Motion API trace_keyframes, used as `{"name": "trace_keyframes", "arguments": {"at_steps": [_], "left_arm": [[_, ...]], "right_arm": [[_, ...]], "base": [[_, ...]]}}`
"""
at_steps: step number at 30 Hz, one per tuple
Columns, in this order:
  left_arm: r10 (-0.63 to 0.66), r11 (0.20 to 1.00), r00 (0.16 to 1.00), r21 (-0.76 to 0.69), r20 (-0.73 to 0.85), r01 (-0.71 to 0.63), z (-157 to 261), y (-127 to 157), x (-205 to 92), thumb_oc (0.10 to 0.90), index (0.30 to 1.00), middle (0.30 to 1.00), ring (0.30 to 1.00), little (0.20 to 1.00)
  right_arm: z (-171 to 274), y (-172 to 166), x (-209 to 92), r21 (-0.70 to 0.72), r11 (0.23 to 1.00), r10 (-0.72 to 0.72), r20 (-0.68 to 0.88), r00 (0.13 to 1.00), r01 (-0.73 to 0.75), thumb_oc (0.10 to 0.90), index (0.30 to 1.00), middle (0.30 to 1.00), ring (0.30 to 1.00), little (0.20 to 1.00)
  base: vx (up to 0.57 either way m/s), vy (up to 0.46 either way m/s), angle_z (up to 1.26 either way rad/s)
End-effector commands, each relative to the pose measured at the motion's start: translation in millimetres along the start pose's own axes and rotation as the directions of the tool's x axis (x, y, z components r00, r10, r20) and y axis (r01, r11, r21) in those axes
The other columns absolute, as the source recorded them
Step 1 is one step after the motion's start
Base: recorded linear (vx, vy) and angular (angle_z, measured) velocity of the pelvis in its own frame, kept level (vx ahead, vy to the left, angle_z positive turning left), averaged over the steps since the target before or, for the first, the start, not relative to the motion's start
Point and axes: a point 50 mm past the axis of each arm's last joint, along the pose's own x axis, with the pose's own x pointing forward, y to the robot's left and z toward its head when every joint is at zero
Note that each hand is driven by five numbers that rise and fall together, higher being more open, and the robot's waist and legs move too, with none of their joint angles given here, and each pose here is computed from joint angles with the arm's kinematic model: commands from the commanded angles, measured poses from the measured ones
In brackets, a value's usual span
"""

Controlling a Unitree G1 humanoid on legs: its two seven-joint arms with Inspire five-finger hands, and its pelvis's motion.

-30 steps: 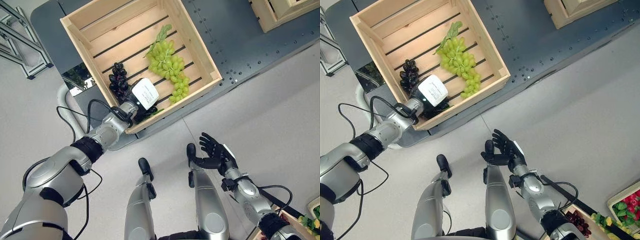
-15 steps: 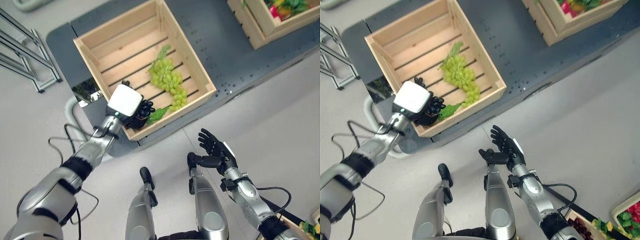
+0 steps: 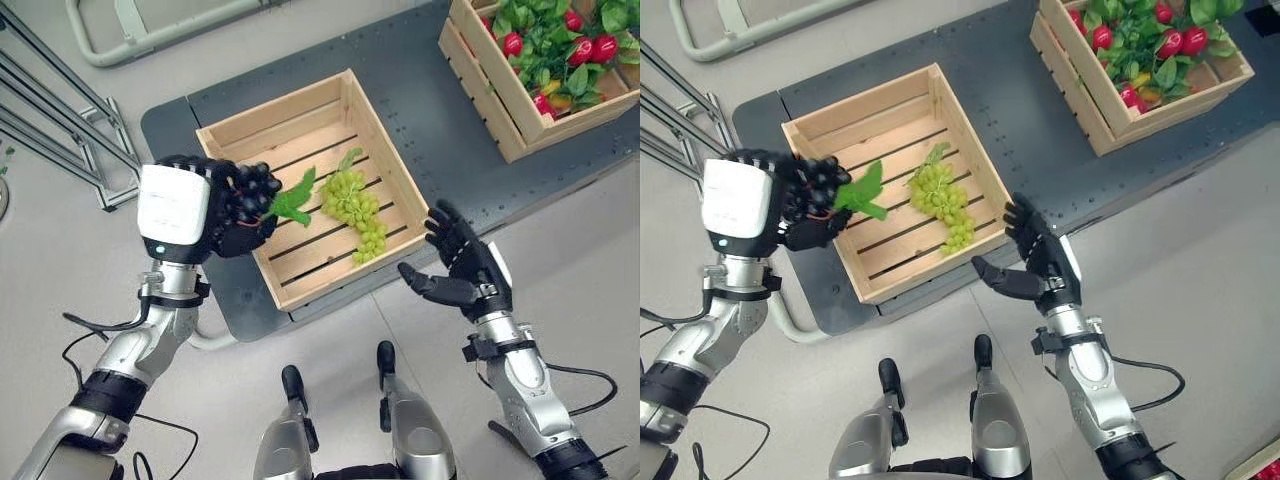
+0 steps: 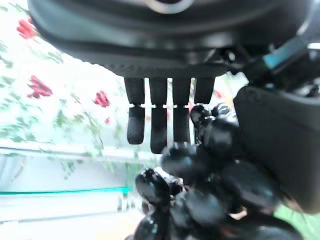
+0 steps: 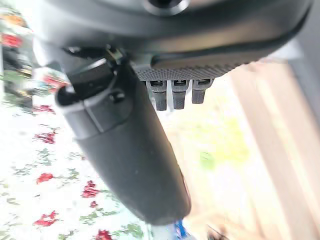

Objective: Pick up the fruits from the basket on one side to the basket on the other side

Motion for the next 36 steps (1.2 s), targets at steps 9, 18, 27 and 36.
{"name": "trace_keyframes", "arguments": {"at_steps": [9,18,27,36], "left_arm": [[0.313,0.823,0.924,-0.422,-0.222,-0.380,12,43,0,0.400,0.300,0.300,0.300,0.300],[0.106,0.525,0.964,-0.810,-0.244,-0.262,44,40,17,0.400,0.300,0.300,0.300,0.300],[-0.036,0.401,0.983,-0.903,-0.181,-0.152,57,27,27,0.400,0.300,0.300,0.300,0.300],[-0.136,0.369,0.991,-0.929,-0.019,0.032,73,21,40,0.400,0.300,0.300,0.300,0.300]], "right_arm": [[35,-14,-20,-0.116,0.990,-0.059,0.141,0.988,0.076,0.800,0.900,0.900,0.900,0.900],[62,5,2,0.103,0.990,0.063,0.265,0.962,-0.093,0.800,0.900,0.900,0.900,0.900],[74,39,19,0.199,0.927,0.236,0.353,0.906,-0.319,0.800,0.900,0.900,0.900,0.900],[64,67,33,0.272,0.867,0.339,0.292,0.894,-0.417,0.800,0.900,0.900,0.900,0.900]], "base": [[0.06,0.010,-0.04],[0.00,0.002,-0.06],[0.00,-0.017,0.01],[0.02,-0.016,0.09]]}}
